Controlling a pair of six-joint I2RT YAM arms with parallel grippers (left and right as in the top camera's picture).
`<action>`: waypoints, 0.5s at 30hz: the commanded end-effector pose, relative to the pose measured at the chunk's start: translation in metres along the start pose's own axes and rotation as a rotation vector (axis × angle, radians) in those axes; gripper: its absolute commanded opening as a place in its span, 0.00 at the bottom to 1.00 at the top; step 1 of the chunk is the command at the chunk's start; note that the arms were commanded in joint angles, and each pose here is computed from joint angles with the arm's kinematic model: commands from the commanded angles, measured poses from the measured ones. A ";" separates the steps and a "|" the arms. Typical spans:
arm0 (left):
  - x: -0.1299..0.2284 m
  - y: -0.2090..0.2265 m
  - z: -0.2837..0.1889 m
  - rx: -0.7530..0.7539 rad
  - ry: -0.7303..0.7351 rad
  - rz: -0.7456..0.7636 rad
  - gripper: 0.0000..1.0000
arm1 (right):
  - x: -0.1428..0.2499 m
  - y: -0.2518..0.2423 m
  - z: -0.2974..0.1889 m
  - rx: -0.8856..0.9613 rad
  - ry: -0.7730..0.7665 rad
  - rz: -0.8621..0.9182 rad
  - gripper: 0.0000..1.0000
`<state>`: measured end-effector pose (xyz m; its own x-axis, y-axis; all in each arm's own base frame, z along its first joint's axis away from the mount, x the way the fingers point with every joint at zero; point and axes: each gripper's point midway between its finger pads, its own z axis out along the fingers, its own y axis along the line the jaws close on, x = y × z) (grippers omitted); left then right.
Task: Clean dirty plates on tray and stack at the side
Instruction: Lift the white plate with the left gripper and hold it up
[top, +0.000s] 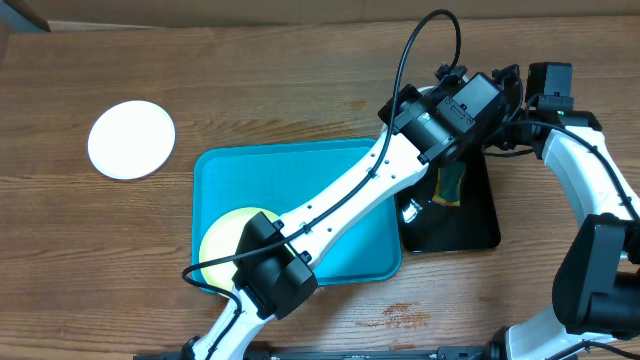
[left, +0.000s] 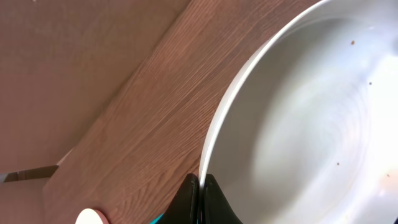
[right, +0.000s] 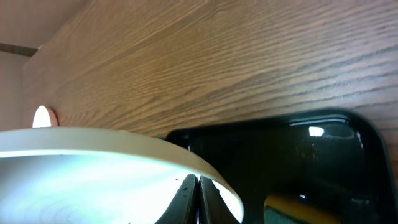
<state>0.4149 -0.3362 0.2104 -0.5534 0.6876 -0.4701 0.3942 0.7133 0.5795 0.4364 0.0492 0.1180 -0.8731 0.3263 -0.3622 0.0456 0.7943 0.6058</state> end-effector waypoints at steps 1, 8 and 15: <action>-0.006 0.004 0.000 0.001 -0.014 -0.041 0.04 | -0.001 -0.008 0.003 0.033 -0.008 0.018 0.04; -0.006 0.004 0.000 0.001 -0.014 -0.041 0.04 | 0.001 -0.013 0.006 0.047 -0.001 0.035 0.04; -0.006 0.004 0.000 0.001 -0.014 -0.040 0.04 | 0.004 -0.013 0.007 0.048 0.012 0.043 0.04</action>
<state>0.4149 -0.3361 0.2103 -0.5535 0.6878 -0.4697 0.3943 0.7132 0.5796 0.4373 0.0441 0.1089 -0.8722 0.3520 -0.3395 0.0933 0.8013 0.5910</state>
